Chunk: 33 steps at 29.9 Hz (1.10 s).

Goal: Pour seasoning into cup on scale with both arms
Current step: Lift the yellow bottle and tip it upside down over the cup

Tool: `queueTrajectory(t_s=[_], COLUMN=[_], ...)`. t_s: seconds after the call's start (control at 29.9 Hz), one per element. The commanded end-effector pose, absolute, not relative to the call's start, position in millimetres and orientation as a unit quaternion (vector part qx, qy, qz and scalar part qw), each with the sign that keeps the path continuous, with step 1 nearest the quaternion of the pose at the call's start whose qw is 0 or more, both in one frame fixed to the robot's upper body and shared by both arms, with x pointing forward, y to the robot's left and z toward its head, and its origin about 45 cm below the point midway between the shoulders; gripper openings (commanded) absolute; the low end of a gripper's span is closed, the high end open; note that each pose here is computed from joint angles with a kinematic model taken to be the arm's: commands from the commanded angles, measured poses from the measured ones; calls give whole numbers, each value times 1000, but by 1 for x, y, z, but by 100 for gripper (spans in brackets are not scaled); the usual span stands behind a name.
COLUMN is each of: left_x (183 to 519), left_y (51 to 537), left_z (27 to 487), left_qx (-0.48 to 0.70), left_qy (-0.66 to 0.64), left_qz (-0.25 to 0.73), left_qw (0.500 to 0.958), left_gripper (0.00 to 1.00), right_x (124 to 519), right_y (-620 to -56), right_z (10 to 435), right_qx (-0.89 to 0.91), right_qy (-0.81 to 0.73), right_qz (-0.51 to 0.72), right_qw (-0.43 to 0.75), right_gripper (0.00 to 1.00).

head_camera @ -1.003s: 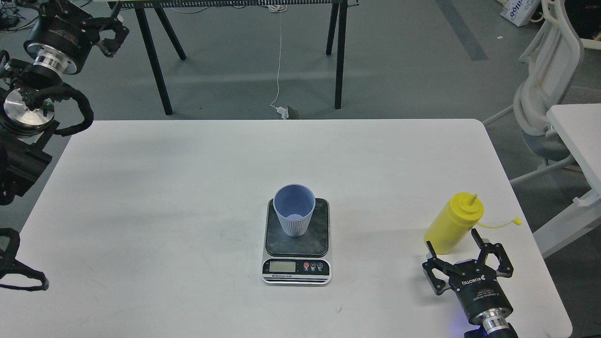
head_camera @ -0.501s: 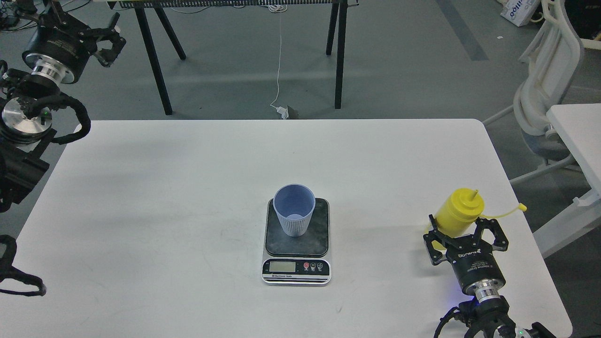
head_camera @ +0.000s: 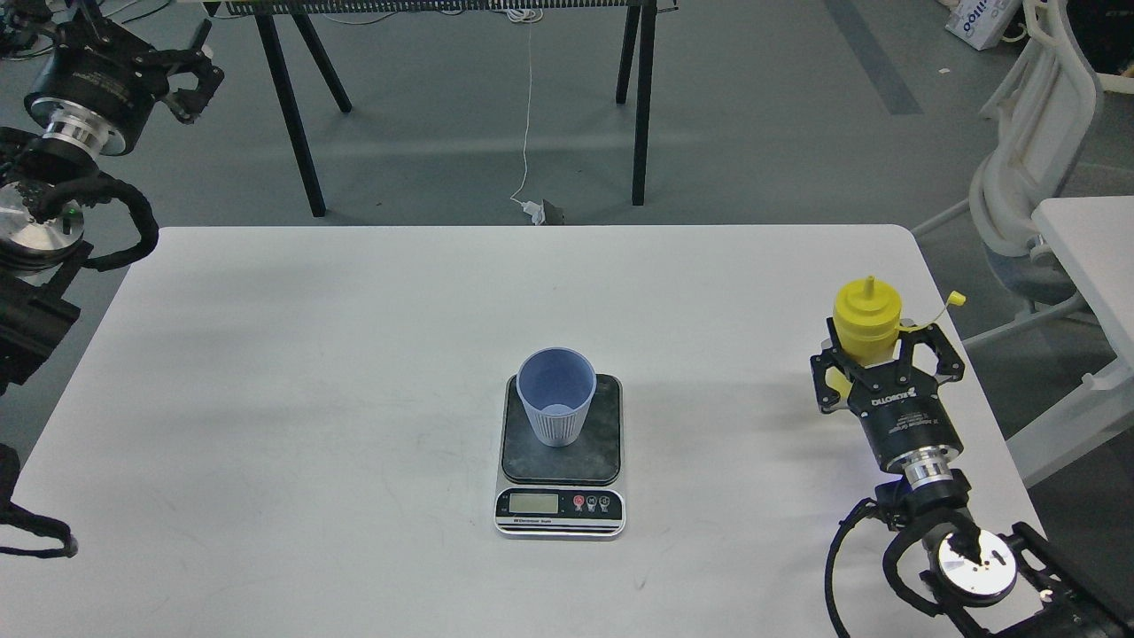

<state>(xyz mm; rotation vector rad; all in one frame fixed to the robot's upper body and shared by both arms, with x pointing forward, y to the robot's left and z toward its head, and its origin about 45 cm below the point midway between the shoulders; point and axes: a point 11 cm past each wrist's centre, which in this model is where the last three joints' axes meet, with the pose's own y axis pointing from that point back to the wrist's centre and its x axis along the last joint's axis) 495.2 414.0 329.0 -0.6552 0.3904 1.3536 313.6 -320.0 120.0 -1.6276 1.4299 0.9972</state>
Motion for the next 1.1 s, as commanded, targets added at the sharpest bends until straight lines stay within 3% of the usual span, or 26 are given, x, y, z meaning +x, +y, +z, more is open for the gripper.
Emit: queueTrajectory(t_s=[0.0,0.13,0.3,0.47,0.7,1.07], left_x=[495,486,470,469,472,473], left_y=[412,403,378,374,386,390], left_z=[326,291,264,258,271,268], left_qx=[-285,-263,-255,-262,-293,-306], left_qy=[178,207,240,247,242,245], left_qz=[610,609,579,578,583,591], left_qw=[718,719,736,732,718,705], left_gripper=[99,99,99,100,99,99], right_x=[344,374,410,422,422,415], right_y=[-338,-351,-325,-274,-187,-123], right_z=[181,245,318,353,342,314], right_qx=[-713,-781,-853,-905,-940,-882], right_qy=[535,516,466,400,308,180], right_qz=[304,204,83,-16,-148,-387], right_qw=[337,285,222,146,-4,-199], right_gripper=[28,28,27,27,26,25])
